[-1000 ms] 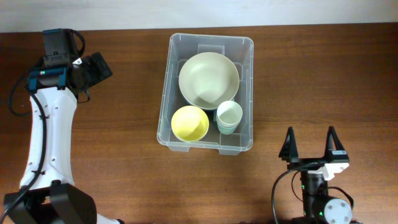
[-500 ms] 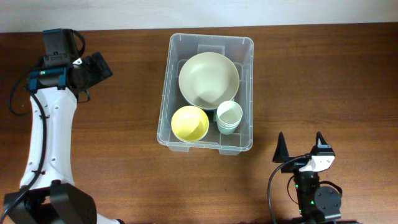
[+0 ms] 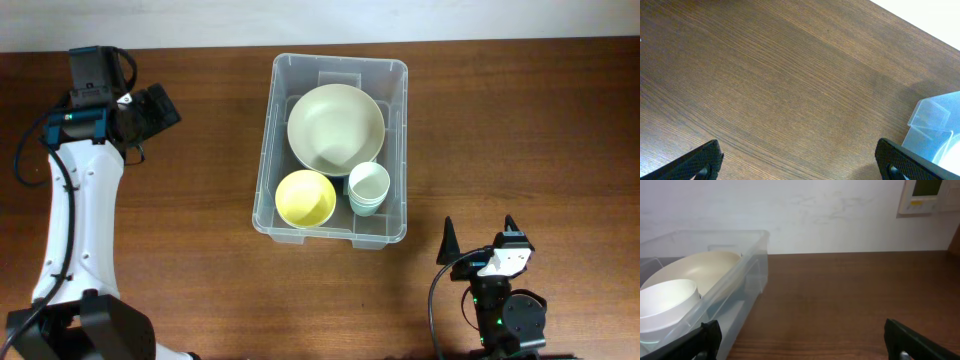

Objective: Pack container

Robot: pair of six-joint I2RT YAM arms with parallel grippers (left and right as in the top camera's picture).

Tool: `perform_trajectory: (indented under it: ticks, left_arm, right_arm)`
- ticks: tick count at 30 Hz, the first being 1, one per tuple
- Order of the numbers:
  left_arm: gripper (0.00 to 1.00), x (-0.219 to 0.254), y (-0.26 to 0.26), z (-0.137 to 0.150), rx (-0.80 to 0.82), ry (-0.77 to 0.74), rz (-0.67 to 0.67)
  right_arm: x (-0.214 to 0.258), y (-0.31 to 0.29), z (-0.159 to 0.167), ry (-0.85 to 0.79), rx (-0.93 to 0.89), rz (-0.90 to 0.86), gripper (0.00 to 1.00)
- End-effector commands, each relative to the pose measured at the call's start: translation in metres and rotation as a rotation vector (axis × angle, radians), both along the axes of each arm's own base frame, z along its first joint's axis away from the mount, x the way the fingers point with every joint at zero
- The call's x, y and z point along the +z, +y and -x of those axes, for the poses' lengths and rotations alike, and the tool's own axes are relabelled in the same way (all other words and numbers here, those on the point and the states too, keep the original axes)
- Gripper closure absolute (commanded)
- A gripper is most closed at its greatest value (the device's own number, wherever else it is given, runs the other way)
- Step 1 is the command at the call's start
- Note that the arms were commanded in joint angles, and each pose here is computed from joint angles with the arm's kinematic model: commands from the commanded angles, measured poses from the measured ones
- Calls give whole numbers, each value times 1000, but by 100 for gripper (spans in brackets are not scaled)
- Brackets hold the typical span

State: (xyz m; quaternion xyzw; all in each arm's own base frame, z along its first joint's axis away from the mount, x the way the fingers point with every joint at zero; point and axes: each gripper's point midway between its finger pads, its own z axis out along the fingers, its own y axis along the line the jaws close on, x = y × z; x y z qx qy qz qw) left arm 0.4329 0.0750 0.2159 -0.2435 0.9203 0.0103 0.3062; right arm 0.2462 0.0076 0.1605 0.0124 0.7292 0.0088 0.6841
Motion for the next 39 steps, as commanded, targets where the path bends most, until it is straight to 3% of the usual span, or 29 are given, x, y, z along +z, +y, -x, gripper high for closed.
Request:
perform_trajectory:
  ticks: [1,39]
  left_arm:
    - [0,5,2,-2,5,-12,-9]
    - [0,13,-3,1,-11,-33,11]
  right_arm:
    - [-3,-1,0,5,0,30,1]
    - [-3,-1,0,5,0,30,1]
